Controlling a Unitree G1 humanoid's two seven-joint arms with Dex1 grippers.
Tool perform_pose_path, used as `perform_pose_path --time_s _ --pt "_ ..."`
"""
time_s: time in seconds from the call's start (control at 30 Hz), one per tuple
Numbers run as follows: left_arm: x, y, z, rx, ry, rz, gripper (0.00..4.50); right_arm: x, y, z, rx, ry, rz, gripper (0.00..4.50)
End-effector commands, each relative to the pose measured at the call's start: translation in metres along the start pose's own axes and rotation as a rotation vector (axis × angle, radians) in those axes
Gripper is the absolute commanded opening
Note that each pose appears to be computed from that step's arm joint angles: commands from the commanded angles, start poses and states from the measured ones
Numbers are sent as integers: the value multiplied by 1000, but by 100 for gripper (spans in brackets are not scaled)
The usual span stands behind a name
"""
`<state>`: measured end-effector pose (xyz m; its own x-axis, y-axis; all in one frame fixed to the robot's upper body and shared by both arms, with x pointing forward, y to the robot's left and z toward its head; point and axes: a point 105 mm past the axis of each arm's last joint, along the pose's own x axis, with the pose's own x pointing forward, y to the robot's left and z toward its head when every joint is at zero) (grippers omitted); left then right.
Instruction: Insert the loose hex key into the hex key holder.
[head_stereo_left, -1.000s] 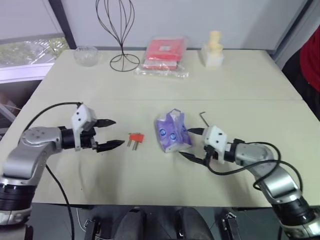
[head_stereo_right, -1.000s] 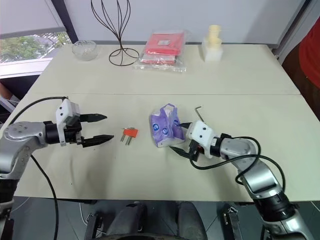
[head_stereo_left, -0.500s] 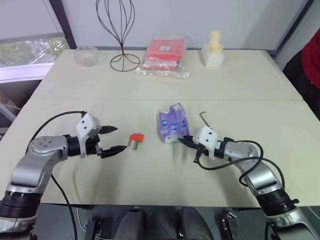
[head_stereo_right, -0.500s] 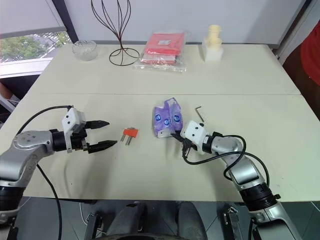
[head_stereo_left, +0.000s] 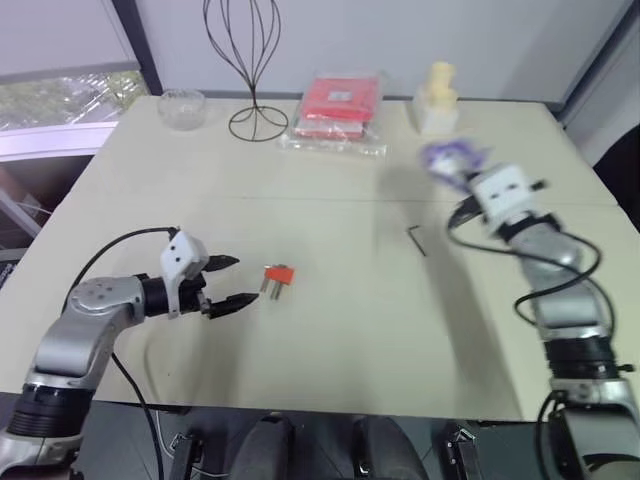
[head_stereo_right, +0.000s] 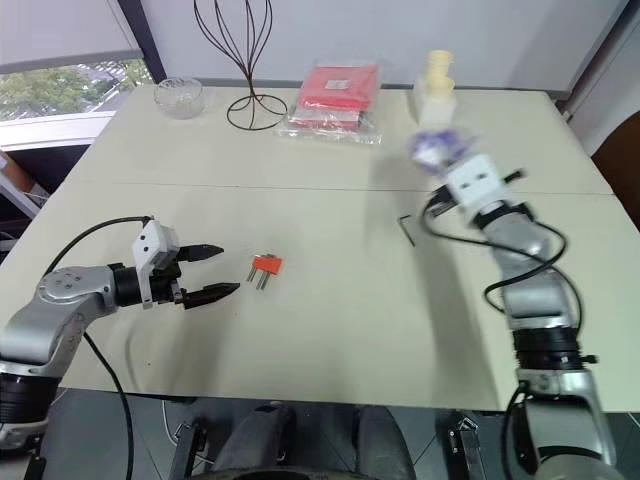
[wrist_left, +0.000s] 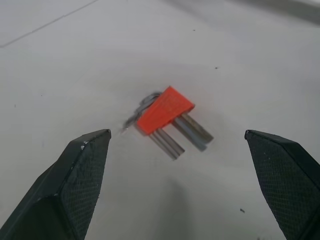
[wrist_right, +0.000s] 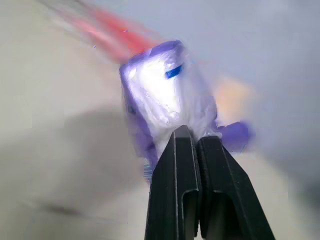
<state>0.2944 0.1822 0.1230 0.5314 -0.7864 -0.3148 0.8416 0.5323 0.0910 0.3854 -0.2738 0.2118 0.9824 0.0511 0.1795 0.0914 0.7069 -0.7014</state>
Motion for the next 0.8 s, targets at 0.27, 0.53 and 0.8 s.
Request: perform_pose_path --time_s 0.27,0.53,0.8 --pt "5 -1 12 51 -32 0 450 2 -15 -53 -225 152 -68 27" --pt "4 -4 10 44 -31 5 450 -6 -13 -69 -214 212 -38 373" --pt "0 1 10 38 -32 20 450 -31 -13 -45 -192 171 -40 444"
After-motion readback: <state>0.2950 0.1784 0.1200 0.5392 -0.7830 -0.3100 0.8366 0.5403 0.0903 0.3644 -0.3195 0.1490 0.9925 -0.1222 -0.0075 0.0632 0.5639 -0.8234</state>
